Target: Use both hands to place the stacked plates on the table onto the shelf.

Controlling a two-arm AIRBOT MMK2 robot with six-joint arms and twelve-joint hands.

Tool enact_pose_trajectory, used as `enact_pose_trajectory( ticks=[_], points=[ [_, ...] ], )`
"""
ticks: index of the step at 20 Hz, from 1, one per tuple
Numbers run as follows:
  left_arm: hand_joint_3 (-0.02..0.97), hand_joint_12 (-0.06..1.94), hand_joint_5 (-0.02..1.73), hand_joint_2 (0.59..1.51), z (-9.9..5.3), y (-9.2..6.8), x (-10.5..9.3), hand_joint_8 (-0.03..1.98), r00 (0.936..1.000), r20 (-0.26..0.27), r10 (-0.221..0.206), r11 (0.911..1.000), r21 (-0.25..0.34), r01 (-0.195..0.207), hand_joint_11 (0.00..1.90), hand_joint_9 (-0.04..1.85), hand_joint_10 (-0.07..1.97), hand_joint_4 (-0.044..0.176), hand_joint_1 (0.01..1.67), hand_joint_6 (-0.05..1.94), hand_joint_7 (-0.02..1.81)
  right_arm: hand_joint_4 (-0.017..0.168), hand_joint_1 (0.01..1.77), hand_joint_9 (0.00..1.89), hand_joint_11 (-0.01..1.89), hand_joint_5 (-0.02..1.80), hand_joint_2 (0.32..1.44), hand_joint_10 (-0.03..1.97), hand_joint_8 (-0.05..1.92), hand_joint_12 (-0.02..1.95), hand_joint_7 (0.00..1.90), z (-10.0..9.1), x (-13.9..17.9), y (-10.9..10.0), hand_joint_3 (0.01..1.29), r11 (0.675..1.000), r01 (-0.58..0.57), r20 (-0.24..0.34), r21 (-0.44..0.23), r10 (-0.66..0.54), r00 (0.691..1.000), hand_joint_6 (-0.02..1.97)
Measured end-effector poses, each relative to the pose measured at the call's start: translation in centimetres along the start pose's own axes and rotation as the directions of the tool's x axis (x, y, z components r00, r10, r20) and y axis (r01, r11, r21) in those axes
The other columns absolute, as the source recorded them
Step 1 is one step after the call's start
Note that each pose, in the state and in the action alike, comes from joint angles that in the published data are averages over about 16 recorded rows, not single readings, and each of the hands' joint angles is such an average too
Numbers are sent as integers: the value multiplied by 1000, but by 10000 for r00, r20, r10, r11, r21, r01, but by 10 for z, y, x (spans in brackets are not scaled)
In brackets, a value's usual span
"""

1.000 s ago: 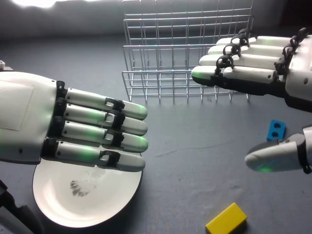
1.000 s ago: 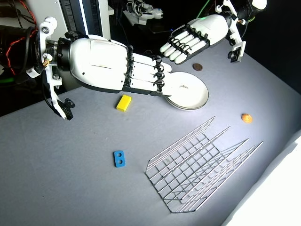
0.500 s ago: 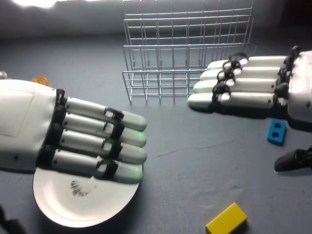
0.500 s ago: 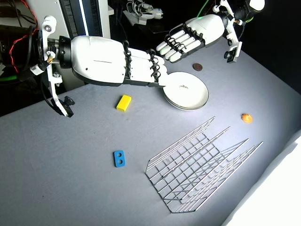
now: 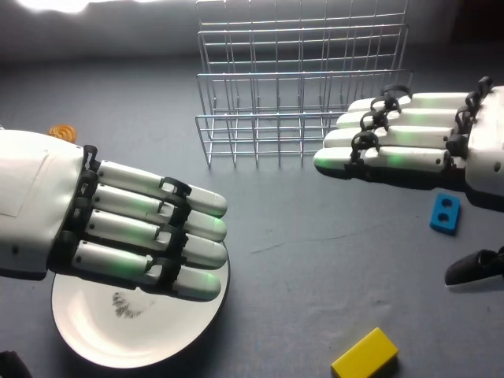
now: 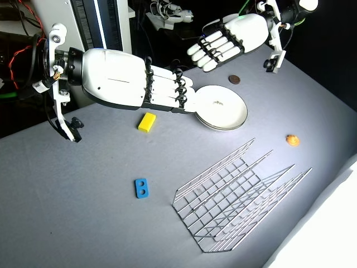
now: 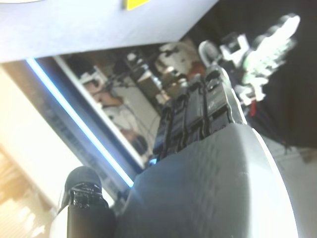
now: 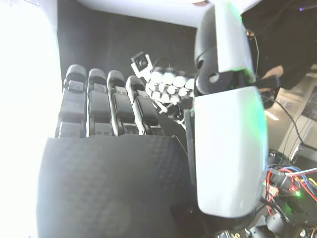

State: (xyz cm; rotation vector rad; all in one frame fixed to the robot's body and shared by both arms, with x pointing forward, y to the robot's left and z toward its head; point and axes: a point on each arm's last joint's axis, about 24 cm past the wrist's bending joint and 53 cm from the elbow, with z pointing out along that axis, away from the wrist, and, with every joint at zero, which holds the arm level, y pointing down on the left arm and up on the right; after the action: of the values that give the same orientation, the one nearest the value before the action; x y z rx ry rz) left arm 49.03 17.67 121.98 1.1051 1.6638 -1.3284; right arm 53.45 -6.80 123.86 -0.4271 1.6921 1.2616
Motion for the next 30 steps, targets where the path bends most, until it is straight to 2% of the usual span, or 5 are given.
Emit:
enact_pose_trajectory(
  ticks=[10, 17, 21, 26, 30],
  points=[
    [22, -13, 20, 1066, -14, 30, 4, -12, 9999, -123, 25, 9931, -1170, -40, 17, 18, 7, 2, 19, -14, 19, 2, 1057, 13, 22, 21, 920, 5, 13, -8, 21, 2, -1, 4, 25, 9999, 6, 54, -136, -6, 10000, 21],
    [22, -12, 15, 1070, -32, 54, 22, -11, 9942, -882, 622, 9762, -2021, -790, 17, 17, 8, 3, 18, -13, 19, 1, 1043, 14, 21, 20, 914, 6, 13, -8, 21, 3, -2, 5, 25, 9998, 3, 69, -185, -2, 10000, 21],
    [22, -12, 14, 1072, -40, 61, 36, -11, 9829, -1544, 1003, 9675, -2154, -1326, 17, 15, 7, 4, 19, -14, 17, 1, 1048, 14, 20, 21, 916, 6, 13, -7, 21, 3, -1, 6, 24, 9998, 4, 57, -205, -3, 10000, 20],
    [22, -14, 13, 1073, -49, 67, 56, -11, 9608, -2421, 1352, 9584, -2142, -1888, 18, 15, 7, 6, 18, -14, 15, 1, 1050, 14, 20, 21, 917, 6, 13, -7, 21, 4, 1, 6, 24, 9997, 53, -16, -236, -54, 10000, 20],
    [22, -15, 14, 1075, -56, 75, 70, -11, 9449, -2997, 1316, 9511, -2306, -2056, 17, 15, 8, 7, 17, -15, 16, 1, 1053, 14, 20, 21, 917, 5, 13, -8, 21, 4, 3, 7, 24, 9996, 105, -82, -261, -107, 9999, 19]
  ],
)
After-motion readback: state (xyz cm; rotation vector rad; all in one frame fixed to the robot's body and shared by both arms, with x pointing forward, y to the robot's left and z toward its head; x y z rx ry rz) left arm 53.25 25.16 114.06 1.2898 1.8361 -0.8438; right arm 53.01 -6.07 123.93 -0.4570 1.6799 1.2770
